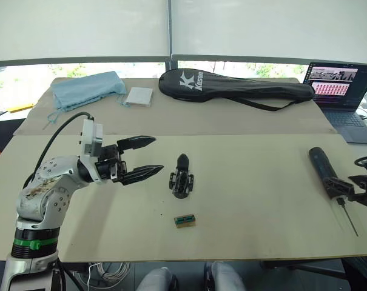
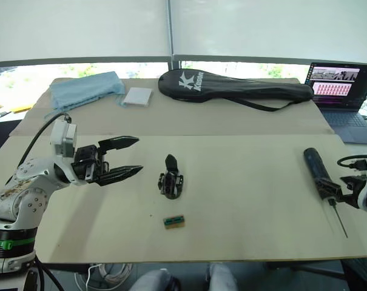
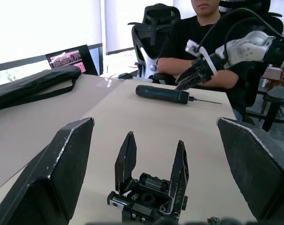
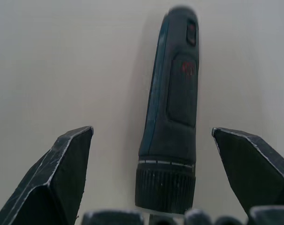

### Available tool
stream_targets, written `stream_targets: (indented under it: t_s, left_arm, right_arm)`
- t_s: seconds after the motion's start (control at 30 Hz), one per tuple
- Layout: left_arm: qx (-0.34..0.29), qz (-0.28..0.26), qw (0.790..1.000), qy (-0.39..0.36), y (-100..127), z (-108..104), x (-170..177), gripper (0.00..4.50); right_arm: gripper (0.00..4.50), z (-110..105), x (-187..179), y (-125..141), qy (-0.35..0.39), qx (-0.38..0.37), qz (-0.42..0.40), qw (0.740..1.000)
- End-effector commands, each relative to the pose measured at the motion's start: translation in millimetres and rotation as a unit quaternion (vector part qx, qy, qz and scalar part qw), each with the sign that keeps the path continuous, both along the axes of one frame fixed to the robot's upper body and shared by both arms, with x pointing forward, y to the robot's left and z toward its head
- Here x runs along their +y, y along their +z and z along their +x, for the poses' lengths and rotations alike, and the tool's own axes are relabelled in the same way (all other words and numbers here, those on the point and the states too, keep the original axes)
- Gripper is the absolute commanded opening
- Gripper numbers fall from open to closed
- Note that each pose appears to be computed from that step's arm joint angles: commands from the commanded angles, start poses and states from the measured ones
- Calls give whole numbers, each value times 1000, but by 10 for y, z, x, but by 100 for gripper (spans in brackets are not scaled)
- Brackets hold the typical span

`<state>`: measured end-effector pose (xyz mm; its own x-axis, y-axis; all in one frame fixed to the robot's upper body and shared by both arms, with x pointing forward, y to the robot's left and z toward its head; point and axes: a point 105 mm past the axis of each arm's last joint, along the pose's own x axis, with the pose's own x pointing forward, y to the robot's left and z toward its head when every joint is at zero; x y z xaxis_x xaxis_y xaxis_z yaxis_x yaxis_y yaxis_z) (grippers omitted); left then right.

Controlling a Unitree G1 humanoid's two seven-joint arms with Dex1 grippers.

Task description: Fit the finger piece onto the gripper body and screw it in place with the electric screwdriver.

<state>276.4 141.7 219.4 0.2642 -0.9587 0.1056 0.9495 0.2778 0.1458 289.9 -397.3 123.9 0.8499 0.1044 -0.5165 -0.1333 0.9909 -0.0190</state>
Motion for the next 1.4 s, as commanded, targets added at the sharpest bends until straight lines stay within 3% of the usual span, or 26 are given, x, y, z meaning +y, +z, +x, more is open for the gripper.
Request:
stream_targets:
  t_s: [0.03, 0.27, 0.37, 0.53, 0.63, 0.73, 0.83, 1.0, 1.17, 1.4]
  left_arm:
    - [-20, 2, 1000, -16, 74, -101, -37, 442]
    - [-20, 3, 1000, -15, 47, -170, -42, 442]
    - [-15, 17, 1000, -20, 12, -194, -34, 442]
    - [-17, 19, 999, -22, 27, -195, -22, 450]
    - [-18, 20, 999, -25, 23, -201, -12, 450]
    - [-19, 22, 999, -25, 6, -208, 18, 450]
    - [-22, 28, 999, -14, -30, -201, 92, 450]
    - [-46, 60, 997, 7, -181, -193, 268, 450]
    - [-19, 91, 995, 31, -492, -255, 519, 450]
    - [-27, 116, 993, 25, -786, -332, 493, 450]
  right_arm:
    - [450, 33, -115, 1, 11, 32, -30, 999]
    - [450, 141, -127, -260, 30, 89, -48, 994]
    - [450, 197, -145, -269, 18, 80, -37, 996]
    - [295, 226, -139, -255, 25, 60, -18, 998]
    - [201, 282, -113, -96, 43, 6, -10, 999]
    - [199, 300, -32, 98, 79, -37, -3, 996]
    - [199, 273, 280, 350, 158, -70, -9, 985]
    - [199, 102, 920, 571, 222, -90, -27, 971]
    - [199, -218, 1761, 298, 282, -56, -63, 956]
    - [199, -392, 1921, -129, 319, -18, -130, 939]
